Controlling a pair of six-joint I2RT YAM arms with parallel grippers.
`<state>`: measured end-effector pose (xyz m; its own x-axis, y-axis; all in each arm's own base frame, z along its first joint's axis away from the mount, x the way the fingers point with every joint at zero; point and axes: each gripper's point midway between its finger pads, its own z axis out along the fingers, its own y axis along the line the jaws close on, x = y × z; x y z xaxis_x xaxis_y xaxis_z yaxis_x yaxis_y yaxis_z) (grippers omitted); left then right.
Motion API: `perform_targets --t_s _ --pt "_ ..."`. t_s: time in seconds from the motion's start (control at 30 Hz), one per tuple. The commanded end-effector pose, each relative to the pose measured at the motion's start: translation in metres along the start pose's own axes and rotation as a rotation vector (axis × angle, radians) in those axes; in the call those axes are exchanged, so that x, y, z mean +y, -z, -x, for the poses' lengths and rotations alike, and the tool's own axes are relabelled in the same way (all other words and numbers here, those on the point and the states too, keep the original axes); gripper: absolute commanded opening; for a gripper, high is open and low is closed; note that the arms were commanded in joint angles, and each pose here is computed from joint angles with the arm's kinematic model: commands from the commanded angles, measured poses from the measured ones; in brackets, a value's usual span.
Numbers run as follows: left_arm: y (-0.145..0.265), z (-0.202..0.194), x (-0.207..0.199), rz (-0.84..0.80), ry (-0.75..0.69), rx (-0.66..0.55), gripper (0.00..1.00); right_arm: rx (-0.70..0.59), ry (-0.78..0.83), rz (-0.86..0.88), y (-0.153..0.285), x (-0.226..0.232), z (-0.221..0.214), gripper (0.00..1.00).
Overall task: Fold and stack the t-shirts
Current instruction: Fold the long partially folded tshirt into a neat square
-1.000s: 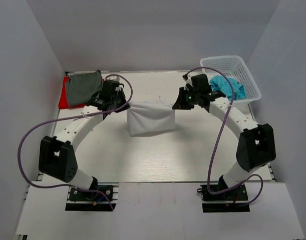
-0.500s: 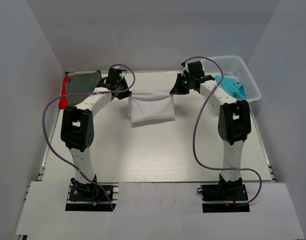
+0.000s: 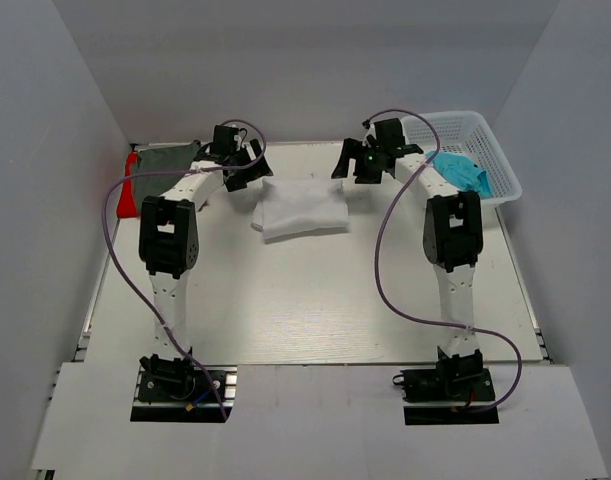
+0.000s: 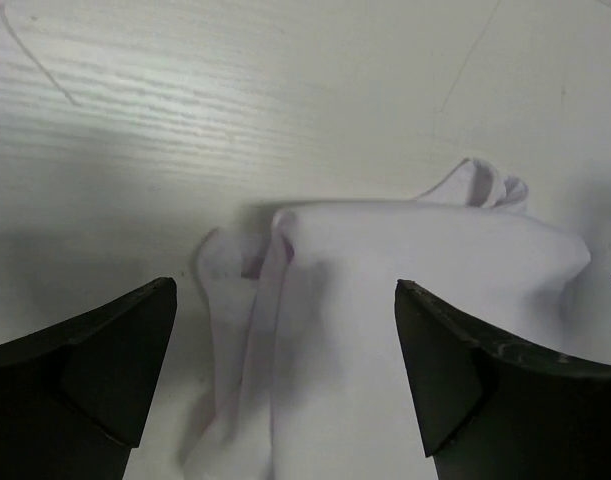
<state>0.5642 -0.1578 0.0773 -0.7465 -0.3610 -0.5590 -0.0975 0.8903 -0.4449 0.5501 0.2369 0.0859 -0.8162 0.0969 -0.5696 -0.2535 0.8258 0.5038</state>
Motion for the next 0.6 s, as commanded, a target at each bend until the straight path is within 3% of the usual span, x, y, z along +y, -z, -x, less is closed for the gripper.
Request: perform_targets --t_s 0.0,0.03,0.1,0.23,0.33,0.43,0.57 --pt "0.065 0.030 -0.047 -0.098 -0.053 -0.097 1.00 -0.122 0.122 0.053 0.061 0.049 0.036 0.90" --pt "0.072 0.032 -0.046 -0.089 -0.053 -0.112 1.00 -0.079 0.107 0.046 0.056 0.042 0.013 0.90" --pt "0.082 0.024 -0.042 -0.061 -0.055 -0.115 1.00 -0.131 0.140 0.075 0.079 0.060 0.021 0.90" --pt "0.109 0.010 -0.067 -0.197 -0.053 -0.110 1.00 -0.072 0.134 0.150 0.084 0.080 -0.022 0.90" --pt "0.112 -0.028 -0.086 -0.336 -0.058 -0.021 1.00 -0.078 0.122 0.278 0.096 0.107 -0.036 0.90" --pt "0.104 -0.060 -0.108 -0.450 -0.061 0.058 1.00 -0.032 0.088 0.309 0.082 0.103 -0.061 0.90" --pt "0.073 -0.104 -0.096 -0.457 -0.023 0.198 1.00 0.028 0.000 0.334 0.059 0.088 -0.088 0.90"
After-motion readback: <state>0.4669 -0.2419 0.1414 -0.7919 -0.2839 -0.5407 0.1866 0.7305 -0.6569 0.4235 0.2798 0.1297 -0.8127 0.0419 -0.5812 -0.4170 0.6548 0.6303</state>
